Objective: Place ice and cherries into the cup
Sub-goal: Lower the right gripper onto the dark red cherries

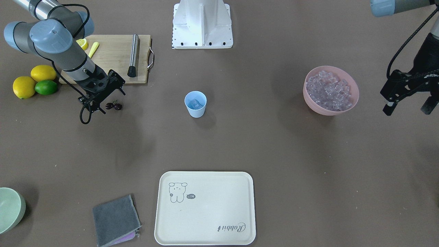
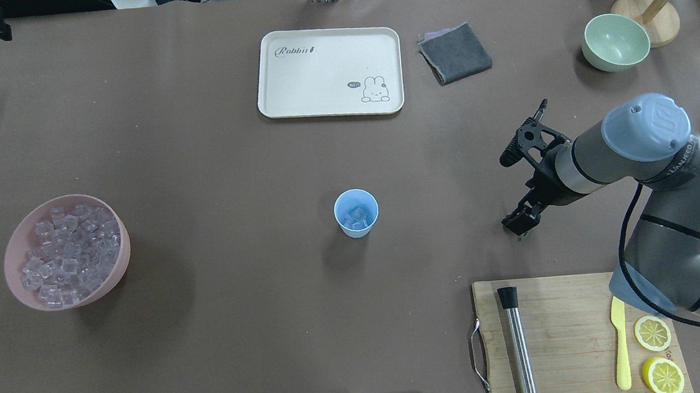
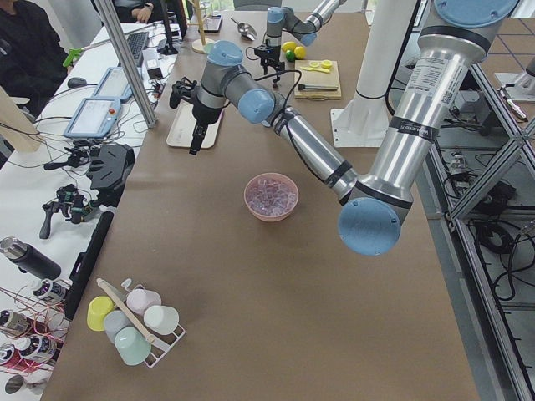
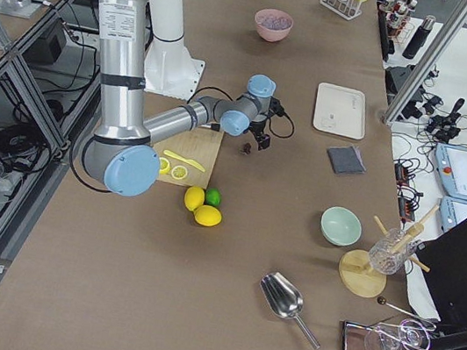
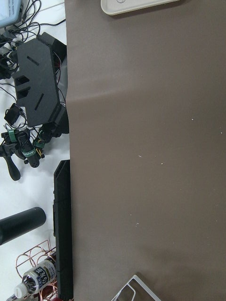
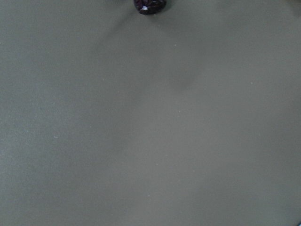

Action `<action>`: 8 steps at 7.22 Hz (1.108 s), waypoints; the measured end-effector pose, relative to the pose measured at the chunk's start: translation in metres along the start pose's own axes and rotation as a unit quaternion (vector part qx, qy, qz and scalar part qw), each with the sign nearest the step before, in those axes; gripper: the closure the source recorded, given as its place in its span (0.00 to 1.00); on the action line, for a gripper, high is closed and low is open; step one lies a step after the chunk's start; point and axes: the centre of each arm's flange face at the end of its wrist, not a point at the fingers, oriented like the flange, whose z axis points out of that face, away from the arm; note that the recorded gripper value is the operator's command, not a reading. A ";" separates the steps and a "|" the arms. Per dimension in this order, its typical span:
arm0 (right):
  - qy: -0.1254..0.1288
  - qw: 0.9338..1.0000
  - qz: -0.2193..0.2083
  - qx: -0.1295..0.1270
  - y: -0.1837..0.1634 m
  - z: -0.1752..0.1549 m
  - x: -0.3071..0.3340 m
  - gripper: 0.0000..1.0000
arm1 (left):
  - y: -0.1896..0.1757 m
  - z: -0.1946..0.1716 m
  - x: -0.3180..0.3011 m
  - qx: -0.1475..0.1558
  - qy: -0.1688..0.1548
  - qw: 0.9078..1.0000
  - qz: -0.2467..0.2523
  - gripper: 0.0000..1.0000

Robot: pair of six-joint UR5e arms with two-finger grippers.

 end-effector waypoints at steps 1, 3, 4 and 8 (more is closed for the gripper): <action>0.002 1.000 0.003 -0.003 0.001 0.004 0.002 0.01 | 0.001 0.000 -0.001 0.000 0.000 1.000 0.000 0.02; 0.007 1.000 0.006 -0.010 0.002 0.012 0.006 0.05 | 0.001 0.001 -0.001 -0.001 -0.001 1.000 -0.001 0.02; 0.008 1.000 0.007 -0.012 0.004 0.015 0.007 0.15 | 0.000 0.002 -0.002 -0.001 -0.002 1.000 -0.001 0.02; 0.008 1.000 0.010 -0.015 0.007 0.017 0.008 0.36 | 0.000 0.005 -0.003 -0.004 -0.004 1.000 -0.002 0.02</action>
